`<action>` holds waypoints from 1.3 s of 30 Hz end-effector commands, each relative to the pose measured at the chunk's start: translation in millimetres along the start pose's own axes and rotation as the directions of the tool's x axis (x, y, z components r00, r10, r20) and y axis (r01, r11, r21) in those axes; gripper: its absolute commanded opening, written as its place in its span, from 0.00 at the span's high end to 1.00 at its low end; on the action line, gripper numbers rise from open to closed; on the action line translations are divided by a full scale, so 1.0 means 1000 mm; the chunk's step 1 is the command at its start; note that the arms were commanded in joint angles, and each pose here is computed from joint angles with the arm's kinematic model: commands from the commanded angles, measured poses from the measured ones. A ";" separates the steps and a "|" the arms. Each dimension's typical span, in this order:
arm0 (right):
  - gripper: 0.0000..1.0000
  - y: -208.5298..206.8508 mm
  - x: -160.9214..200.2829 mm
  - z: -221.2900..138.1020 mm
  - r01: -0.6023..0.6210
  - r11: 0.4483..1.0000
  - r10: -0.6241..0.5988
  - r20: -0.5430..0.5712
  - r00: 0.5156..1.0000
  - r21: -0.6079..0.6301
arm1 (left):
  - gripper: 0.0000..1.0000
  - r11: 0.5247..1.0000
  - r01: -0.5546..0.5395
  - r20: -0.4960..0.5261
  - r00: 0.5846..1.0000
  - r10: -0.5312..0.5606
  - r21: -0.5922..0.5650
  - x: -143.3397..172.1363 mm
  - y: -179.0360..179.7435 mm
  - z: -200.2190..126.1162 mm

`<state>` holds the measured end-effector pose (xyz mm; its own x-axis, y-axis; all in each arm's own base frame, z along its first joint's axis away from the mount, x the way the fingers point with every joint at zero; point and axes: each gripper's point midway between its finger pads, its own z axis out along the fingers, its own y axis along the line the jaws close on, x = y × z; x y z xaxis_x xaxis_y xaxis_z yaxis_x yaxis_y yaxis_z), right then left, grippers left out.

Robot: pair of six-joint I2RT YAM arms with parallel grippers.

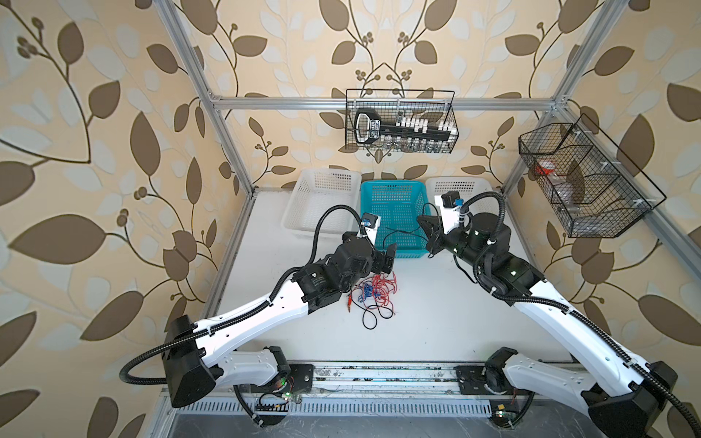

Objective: Untangle and sort cables by color
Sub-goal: Place the cable in the container.

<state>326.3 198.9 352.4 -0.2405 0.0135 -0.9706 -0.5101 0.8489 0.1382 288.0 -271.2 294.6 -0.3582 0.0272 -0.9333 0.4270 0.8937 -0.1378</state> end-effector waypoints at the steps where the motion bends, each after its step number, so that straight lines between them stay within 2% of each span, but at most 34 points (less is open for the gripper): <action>1: 1.00 -0.019 -0.003 0.008 -0.008 0.998 0.008 -0.015 1.000 0.059 | 0.01 0.994 0.023 0.038 0.999 -0.019 -0.103 -0.003 0.026 -0.015; 5: 1.00 -0.038 0.001 0.030 -0.018 0.996 0.022 -0.041 0.999 0.091 | 0.01 0.991 0.031 0.036 0.999 -0.026 -0.129 0.006 0.036 -0.021; 13: 1.00 -0.063 0.038 0.091 -0.002 0.985 0.028 -0.150 0.988 0.172 | 0.01 0.987 0.038 -0.007 0.999 -0.040 -0.154 0.028 0.045 -0.022; 19: 0.95 -0.074 0.095 0.129 -0.016 0.982 0.070 -0.284 0.956 0.188 | 0.01 0.985 0.041 -0.035 0.998 -0.048 -0.167 0.043 0.049 -0.021; 26: 0.71 -0.096 0.140 0.138 -0.022 0.961 0.129 -0.378 0.917 0.274 | 0.01 0.983 0.043 -0.058 0.997 -0.054 -0.180 0.057 0.055 -0.021; 30: 0.44 -0.106 0.143 0.130 -0.016 0.950 0.140 -0.382 0.914 0.310 | 0.01 0.982 0.049 -0.064 0.996 -0.062 -0.184 0.064 0.056 -0.019; 32: 0.35 -0.112 0.143 0.126 0.000 0.942 0.140 -0.391 0.910 0.337 | 0.01 0.981 0.048 -0.070 0.996 -0.062 -0.187 0.067 0.057 -0.019; 35: 0.29 -0.126 0.142 0.117 0.023 0.922 0.146 -0.401 0.904 0.386 | 0.01 0.981 0.048 -0.077 0.995 -0.063 -0.190 0.070 0.058 -0.019; 39: 0.27 -0.136 0.137 0.104 0.043 0.906 0.143 -0.399 0.906 0.421 | 0.01 0.980 0.049 -0.081 0.995 -0.066 -0.194 0.074 0.059 -0.019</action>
<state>453.6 156.5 163.5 -0.6372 -0.0715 -0.7674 -0.1631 0.9857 0.0435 268.2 -218.1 216.5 -0.4705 0.0589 -0.8804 0.2899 0.9527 -0.0911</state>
